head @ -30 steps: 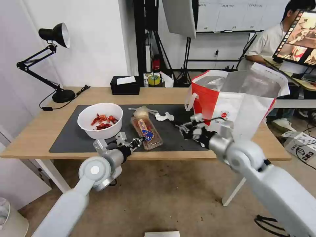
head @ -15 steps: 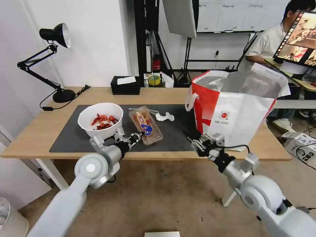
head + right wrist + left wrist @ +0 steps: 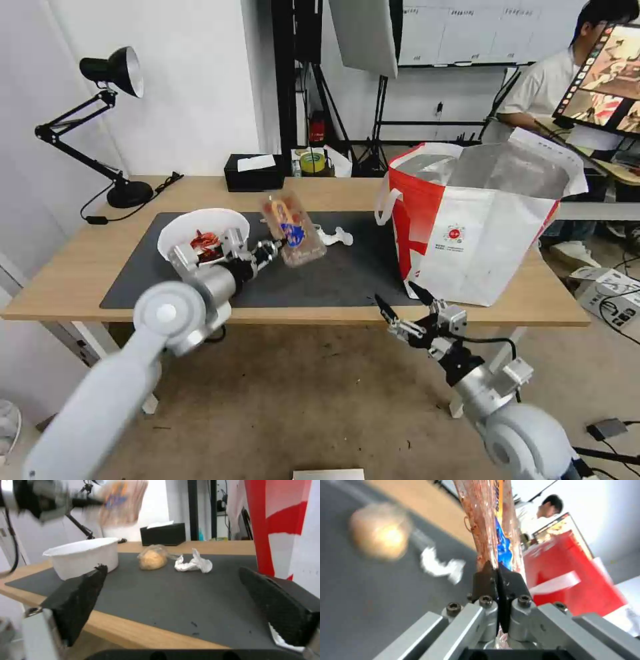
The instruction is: Pick up the trash from the table and place it into the takeout bag.
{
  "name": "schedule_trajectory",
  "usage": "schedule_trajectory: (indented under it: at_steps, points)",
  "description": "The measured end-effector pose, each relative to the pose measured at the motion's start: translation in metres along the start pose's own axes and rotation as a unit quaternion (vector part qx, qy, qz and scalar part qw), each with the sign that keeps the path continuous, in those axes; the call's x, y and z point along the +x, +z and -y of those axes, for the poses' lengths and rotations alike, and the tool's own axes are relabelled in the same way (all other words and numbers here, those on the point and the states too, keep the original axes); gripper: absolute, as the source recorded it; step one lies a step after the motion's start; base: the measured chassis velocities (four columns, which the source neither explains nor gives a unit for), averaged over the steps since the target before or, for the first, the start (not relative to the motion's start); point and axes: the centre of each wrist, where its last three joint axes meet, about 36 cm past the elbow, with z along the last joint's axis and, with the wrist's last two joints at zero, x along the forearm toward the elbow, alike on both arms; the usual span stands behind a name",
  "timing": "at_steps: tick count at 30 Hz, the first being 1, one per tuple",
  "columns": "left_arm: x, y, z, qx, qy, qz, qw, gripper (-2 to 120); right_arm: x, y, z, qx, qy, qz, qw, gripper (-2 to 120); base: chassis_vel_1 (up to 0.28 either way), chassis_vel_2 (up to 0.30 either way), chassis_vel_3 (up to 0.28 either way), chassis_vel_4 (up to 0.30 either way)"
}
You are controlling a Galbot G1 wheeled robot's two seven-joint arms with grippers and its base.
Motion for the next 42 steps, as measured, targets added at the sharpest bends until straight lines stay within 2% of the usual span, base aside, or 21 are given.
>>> schedule_trajectory:
  at_steps: [3, 5, 6, 9, 10, 13, 14, 18, 19, 21, 22, 25, 30, 33, 34, 37, 38, 39, 40, 41, 42]
  points:
    - [-0.007, -0.011, 0.012, -0.005, 0.009, 0.002, 0.9999, 0, 0.002, 0.003, -0.003, -0.002, 0.002, -0.002, 1.000, 100, 0.000, 0.000, 0.000, 0.000]
    - [-0.018, -0.027, 0.029, -0.015, 0.024, 0.005, 0.9996, 0, 0.006, 0.008, -0.008, -0.004, 0.005, -0.005, 1.000, 100, 0.000, 0.000, 0.000, 0.000]
    - [-0.018, -0.027, 0.029, -0.015, 0.024, 0.005, 0.9996, 0, 0.006, 0.008, -0.008, -0.004, 0.005, -0.005, 1.000, 100, 0.000, 0.000, 0.000, 0.000]
    - [-0.033, -0.044, 0.058, -0.035, 0.048, 0.004, 0.9982, 0, 0.009, 0.012, -0.012, -0.006, 0.009, -0.007, 1.000, 100, 0.000, 0.000, 0.000, 0.000]
    - [-0.033, -0.044, 0.058, -0.035, 0.048, 0.004, 0.9982, 0, 0.009, 0.012, -0.012, -0.006, 0.009, -0.007, 1.000, 100, 0.000, 0.000, 0.000, 0.000]
    - [-0.049, -0.056, 0.088, -0.055, 0.074, -0.002, 0.9957, 0, 0.010, 0.012, -0.014, -0.007, 0.012, -0.004, 1.000, 100, 0.000, 0.000, 0.000, 0.000]
    - [-0.049, -0.056, 0.088, -0.055, 0.074, -0.002, 0.9957, 0, 0.010, 0.012, -0.014, -0.007, 0.012, -0.004, 1.000, 100, 0.000, 0.000, 0.000, 0.000]
    - [-0.081, -0.057, 0.123, -0.069, 0.097, -0.017, 0.9927, 0, 0.010, 0.012, -0.015, -0.007, 0.015, -0.003, 1.000, 100, 0.000, 0.000, 0.000, 0.000]
    - [-0.081, -0.057, 0.123, -0.069, 0.097, -0.017, 0.9927, 0, 0.010, 0.012, -0.015, -0.007, 0.015, -0.003, 1.000, 100, 0.000, 0.000, 0.000, 0.000]
    - [-0.104, -0.050, 0.146, -0.084, 0.108, -0.025, 0.9903, 0, 0.010, 0.013, -0.017, -0.009, 0.017, -0.002, 1.000, 100, 0.000, 0.000, 0.000, 0.000]
    - [-0.104, -0.050, 0.146, -0.084, 0.108, -0.025, 0.9903, 0, 0.010, 0.013, -0.017, -0.009, 0.017, -0.002, 1.000, 100, 0.000, 0.000, 0.000, 0.000]
    - [-0.127, -0.039, 0.168, -0.101, 0.121, -0.031, 0.9870, 0, 0.010, 0.016, -0.022, -0.013, 0.019, -0.002, 1.000, 100, 0.000, 0.000, 0.000, 0.000]
    - [-0.153, -0.029, 0.188, -0.107, 0.123, -0.028, 0.9862, 0, 0.011, 0.019, -0.028, -0.019, 0.022, -0.003, 1.000, 100, 0.000, 0.000, 0.000, 0.000]
    - [-0.177, -0.016, 0.205, -0.132, 0.125, -0.019, 0.9831, 0, 0.011, 0.022, -0.033, -0.025, 0.021, -0.004, 0.999, 100, 0.000, 0.000, 0.000, 0.000]
    - [-0.177, -0.016, 0.205, -0.132, 0.125, -0.019, 0.9831, 0, 0.011, 0.022, -0.033, -0.025, 0.021, -0.004, 0.999, 100, 0.000, 0.000, 0.000, 0.000]
    - [-0.196, 0.008, 0.209, -0.188, 0.118, -0.008, 0.9751, 0, 0.011, 0.024, -0.034, -0.026, 0.020, -0.006, 0.999, 100, 0.000, 0.000, 0.000, 0.000]
    - [-0.196, 0.008, 0.209, -0.188, 0.118, -0.008, 0.9751, 0, 0.011, 0.024, -0.034, -0.026, 0.020, -0.006, 0.999, 100, 0.000, 0.000, 0.000, 0.000]
    - [-0.199, 0.013, 0.208, -0.202, 0.117, -0.006, 0.9725, 0, 0.011, 0.024, -0.034, -0.026, 0.020, -0.006, 0.999, 100, 0.000, 0.000, 0.000, 0.000]
    - [-0.204, 0.024, 0.205, -0.235, 0.113, -0.002, 0.9655, 0, 0.011, 0.024, -0.034, -0.026, 0.020, -0.006, 0.999, 100, 0.000, 0.000, 0.000, 0.000]
    - [-0.204, 0.024, 0.205, -0.235, 0.113, -0.002, 0.9655, 0, 0.011, 0.024, -0.034, -0.026, 0.020, -0.006, 0.999, 100, 0.000, 0.000, 0.000, 0.000]
    - [-0.206, 0.030, 0.204, -0.251, 0.112, -0.001, 0.9616, 0, 0.011, 0.024, -0.034, -0.026, 0.020, -0.006, 0.999, 100, 0.000, 0.000, 0.000, 0.000]
